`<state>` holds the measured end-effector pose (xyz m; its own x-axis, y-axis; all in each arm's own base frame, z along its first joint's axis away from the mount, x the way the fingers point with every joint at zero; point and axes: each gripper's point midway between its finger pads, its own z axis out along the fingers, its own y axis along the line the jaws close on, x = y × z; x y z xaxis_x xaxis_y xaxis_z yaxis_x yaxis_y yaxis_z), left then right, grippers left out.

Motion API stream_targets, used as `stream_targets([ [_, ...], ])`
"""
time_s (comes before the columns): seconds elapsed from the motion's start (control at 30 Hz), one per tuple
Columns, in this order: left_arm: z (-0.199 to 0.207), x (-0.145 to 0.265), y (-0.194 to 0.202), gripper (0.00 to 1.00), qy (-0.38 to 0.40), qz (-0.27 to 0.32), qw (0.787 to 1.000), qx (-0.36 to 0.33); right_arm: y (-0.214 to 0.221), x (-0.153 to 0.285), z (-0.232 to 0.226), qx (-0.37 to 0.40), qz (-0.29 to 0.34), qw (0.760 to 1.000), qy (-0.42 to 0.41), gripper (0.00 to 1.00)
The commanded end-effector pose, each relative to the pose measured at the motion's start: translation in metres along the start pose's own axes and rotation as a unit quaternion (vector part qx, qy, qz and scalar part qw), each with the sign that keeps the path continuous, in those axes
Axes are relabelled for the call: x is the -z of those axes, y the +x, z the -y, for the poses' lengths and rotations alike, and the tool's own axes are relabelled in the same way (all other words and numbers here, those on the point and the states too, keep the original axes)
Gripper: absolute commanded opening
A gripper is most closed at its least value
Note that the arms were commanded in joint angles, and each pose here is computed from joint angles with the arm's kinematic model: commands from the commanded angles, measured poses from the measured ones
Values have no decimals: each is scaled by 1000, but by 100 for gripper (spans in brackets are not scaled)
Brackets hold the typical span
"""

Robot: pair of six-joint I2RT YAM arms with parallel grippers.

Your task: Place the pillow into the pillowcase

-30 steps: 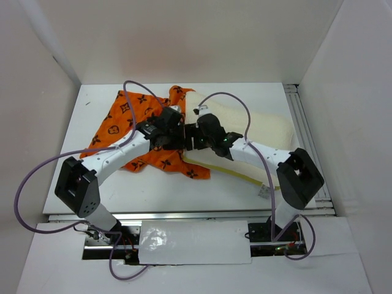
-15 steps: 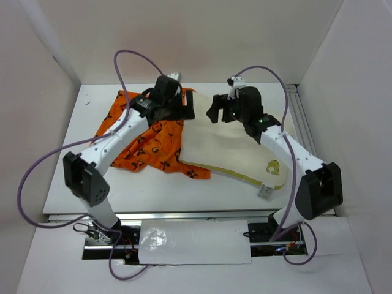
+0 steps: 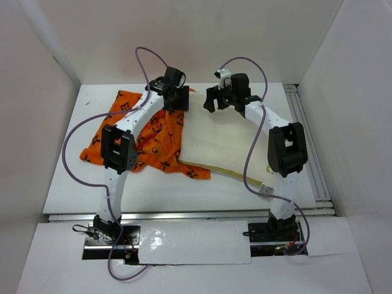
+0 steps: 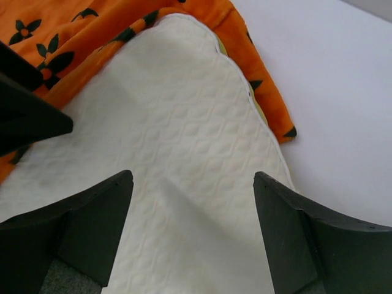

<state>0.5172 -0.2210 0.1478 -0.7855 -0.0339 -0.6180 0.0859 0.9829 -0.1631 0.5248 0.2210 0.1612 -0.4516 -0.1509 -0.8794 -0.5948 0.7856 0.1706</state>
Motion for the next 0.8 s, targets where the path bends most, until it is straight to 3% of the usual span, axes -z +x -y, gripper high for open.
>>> stream_targets([
  [0.0, 11, 19, -27, 71, 26, 45, 999, -14, -29, -13, -10, 79, 33, 996, -37, 86],
  [0.23, 4, 7, -28, 37, 30, 45, 999, -7, -20, -40, -12, 86, 33, 994, -60, 86],
  [0.43, 5, -5, -16, 38, 36, 26, 999, -15, -3, -60, -23, 82, 28, 993, -82, 86],
  [0.5, 4, -10, -16, 38, 32, 28, 999, -15, 3, -64, -28, 82, 23, 993, -87, 81],
  [0.53, 3, -14, -13, 38, 31, 23, 999, -15, 3, -68, -33, 90, 22, 991, -92, 76],
  [0.57, 4, -14, -12, 28, 35, 22, 999, -15, 8, -71, -32, 88, 18, 992, -92, 65],
  [0.6, 7, -13, -11, 18, 42, 20, 999, -20, 11, -72, -39, 88, 13, 991, -102, 38],
  [0.63, 7, -18, -10, 3, 42, 20, 999, -20, 11, -72, -39, 88, 13, 991, -102, 25],
  [0.7, 9, -19, -13, 0, 49, 24, 998, -16, 16, -69, -46, 90, 13, 990, -106, 0],
  [0.77, 11, -19, -18, 0, 52, 35, 998, -15, -2, -57, -48, 102, 40, 989, -97, 0],
])
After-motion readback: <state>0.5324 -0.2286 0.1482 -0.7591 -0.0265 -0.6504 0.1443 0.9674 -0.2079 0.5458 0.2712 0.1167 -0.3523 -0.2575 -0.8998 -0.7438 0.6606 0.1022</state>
